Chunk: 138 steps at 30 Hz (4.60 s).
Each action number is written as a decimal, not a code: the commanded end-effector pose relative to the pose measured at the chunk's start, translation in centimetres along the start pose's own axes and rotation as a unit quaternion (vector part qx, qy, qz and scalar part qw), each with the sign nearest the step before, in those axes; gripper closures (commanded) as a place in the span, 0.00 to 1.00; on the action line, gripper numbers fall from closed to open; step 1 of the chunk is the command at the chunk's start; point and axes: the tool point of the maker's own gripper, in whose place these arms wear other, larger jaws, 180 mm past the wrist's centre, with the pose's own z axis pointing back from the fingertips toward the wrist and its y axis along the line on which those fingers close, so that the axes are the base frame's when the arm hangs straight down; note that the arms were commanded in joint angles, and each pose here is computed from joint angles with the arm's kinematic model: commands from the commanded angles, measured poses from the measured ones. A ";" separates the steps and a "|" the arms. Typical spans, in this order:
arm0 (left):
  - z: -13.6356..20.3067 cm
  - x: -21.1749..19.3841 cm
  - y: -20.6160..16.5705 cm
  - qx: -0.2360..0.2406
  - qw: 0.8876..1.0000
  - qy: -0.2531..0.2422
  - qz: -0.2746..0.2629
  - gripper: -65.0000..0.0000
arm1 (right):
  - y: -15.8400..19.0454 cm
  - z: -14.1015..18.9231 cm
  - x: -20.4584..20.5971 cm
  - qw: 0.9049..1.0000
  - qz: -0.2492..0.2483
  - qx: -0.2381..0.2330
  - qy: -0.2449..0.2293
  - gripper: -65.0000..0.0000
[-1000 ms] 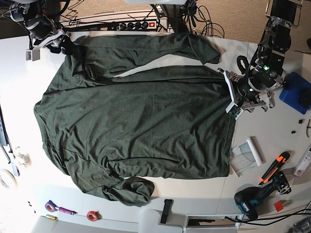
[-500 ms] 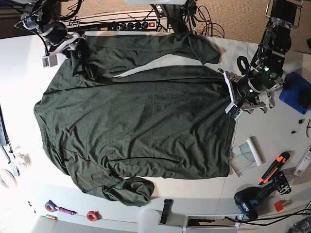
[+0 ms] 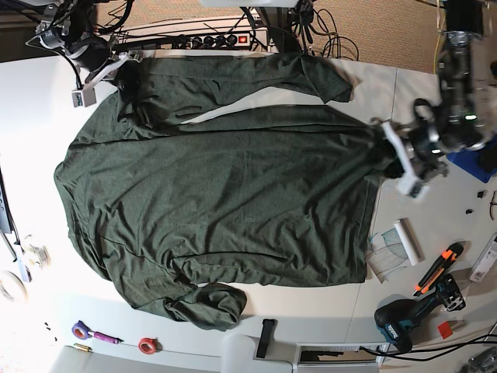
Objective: Layout the t-shirt on the table in an organized manner, then fold the t-shirt properly
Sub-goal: 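Move the left gripper to the shoulder and grasp the sleeve cuff, then pull both sleeves outward with both grippers to stretch the shoulders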
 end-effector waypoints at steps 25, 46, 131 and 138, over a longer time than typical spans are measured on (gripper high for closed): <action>2.1 -10.7 -6.4 -0.071 0.983 0.063 0.154 0.43 | 0.0 0.3 0.6 1.000 0.008 0.001 -0.006 1.00; -0.9 -12.4 -10.7 -0.121 0.975 0.096 0.157 0.72 | 0.0 0.3 0.6 1.000 0.008 0.001 -0.006 1.00; 7.5 -7.4 -9.1 -0.196 0.966 -0.027 0.165 1.00 | -0.7 13.3 0.8 0.988 0.092 -0.117 0.031 1.00; 7.7 -7.5 -8.8 -0.194 0.968 -0.021 0.159 1.00 | -1.7 13.9 -0.3 0.983 0.093 -0.145 0.059 1.00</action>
